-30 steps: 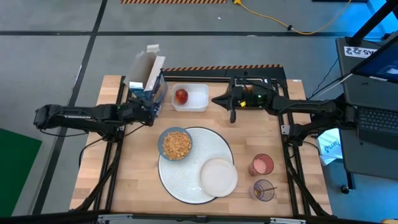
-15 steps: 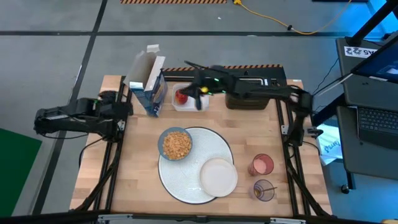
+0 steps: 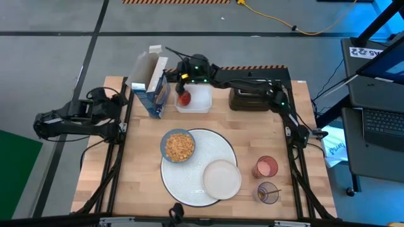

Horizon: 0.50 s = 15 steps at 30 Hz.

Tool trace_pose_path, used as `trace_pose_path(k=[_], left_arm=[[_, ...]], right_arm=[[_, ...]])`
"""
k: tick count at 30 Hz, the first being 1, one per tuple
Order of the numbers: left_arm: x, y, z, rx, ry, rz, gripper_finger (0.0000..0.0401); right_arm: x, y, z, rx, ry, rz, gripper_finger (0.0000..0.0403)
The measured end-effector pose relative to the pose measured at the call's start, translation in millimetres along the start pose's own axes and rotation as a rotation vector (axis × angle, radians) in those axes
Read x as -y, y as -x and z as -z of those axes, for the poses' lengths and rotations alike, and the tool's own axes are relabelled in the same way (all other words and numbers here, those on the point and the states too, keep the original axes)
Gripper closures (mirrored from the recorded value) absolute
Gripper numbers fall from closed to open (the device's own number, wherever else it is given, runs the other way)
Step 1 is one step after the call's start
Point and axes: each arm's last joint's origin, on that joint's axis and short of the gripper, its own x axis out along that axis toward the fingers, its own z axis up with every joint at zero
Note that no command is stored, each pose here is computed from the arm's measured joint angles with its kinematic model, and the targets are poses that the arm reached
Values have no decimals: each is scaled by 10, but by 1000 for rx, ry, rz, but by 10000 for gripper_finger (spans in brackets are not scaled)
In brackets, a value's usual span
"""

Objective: Arrange a breakfast setting
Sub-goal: Pour the cereal from the cereal box into the blue bowl

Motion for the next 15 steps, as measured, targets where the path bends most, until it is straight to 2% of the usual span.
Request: trace_pose_path(k=[3,8,15], left_arm=[[43,-6,-1,32,19,16,281],[100,-2,-15,69,70,57,282],[232,12,-29,71,53,147,282]], right_arm=[[28,-134,89,-15,-3,28,398],[81,-248,179,-24,-4,140,400],[72,-316,215,31,8,161,401]])
